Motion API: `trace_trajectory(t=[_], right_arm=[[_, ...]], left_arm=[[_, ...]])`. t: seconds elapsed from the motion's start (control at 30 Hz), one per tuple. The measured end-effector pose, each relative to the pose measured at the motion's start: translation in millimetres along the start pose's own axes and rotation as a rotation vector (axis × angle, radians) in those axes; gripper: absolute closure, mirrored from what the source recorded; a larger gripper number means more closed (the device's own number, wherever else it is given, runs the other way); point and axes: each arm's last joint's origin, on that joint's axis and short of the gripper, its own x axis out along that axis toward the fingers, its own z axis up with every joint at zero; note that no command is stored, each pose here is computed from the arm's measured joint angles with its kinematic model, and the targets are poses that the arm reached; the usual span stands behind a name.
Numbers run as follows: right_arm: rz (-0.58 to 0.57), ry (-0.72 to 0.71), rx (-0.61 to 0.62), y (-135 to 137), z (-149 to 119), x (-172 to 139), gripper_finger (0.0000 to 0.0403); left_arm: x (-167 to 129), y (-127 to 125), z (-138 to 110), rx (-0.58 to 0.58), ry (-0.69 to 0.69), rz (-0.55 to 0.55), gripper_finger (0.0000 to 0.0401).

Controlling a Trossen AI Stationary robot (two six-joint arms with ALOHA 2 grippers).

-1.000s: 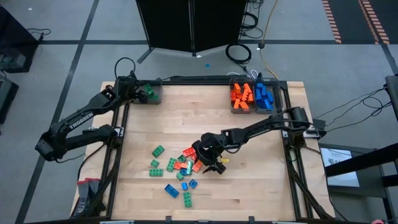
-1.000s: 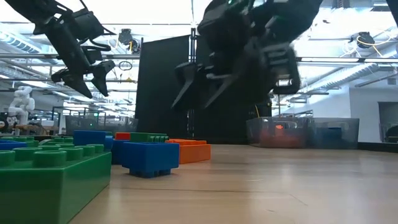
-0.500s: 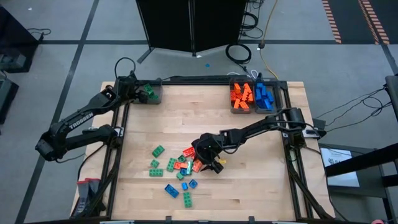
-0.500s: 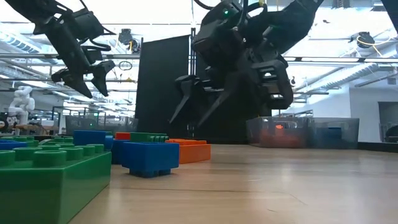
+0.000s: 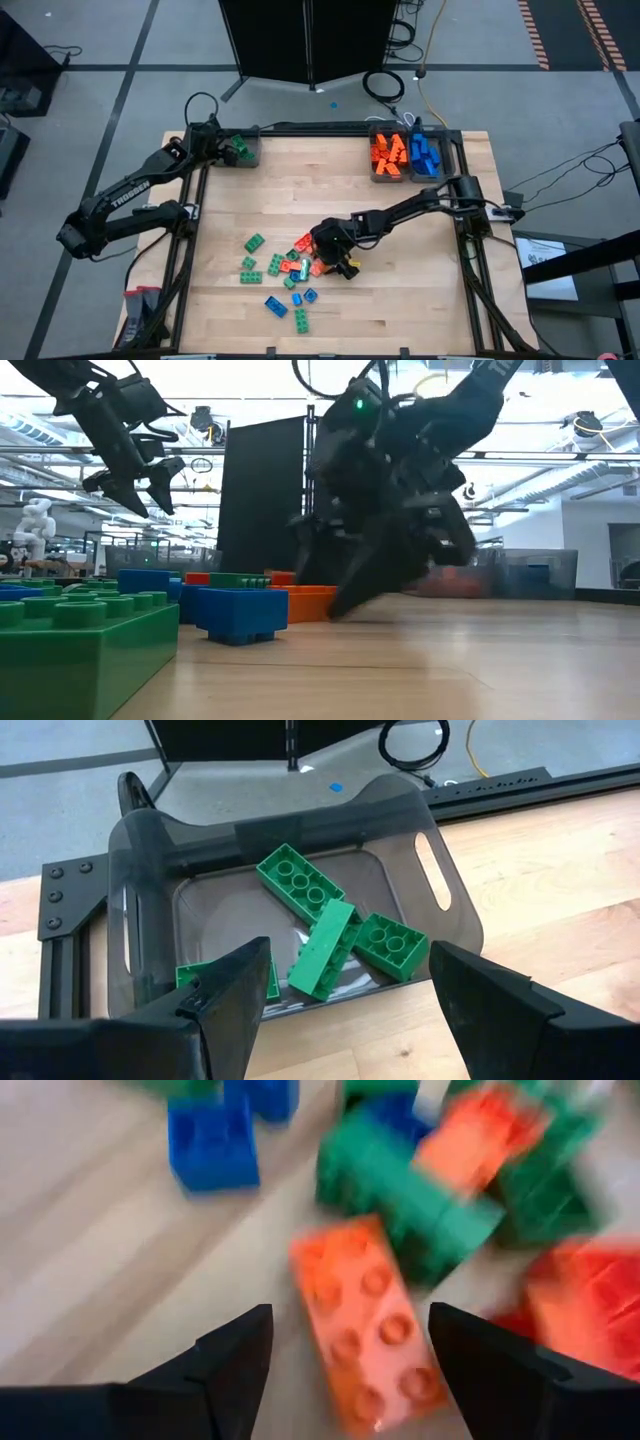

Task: Sort blocks
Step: Put the orange game piece into the middle black bin

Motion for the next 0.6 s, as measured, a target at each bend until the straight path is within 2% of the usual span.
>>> trace_trajectory(t=[0.33,0.47,0.6], right_arm=[[-0.018,0.017,0.043,-1.0,-5.4,6.3,0.0147],[-0.035,0.014,0.057,-1.2,-4.6,6.6,0.0190],[-0.040,0.016,0.078,0.7,-3.8,7.4,0.0268]], left_arm=[[-0.1,0.2,-1.0,0.003,0.010,0.003,0.0125],[-0.1,0.2,-1.1,0.002,0.010,0.003,0.0125],[-0.1,0.3,-1.1,0.003,0.011,0.003,0.0125]])
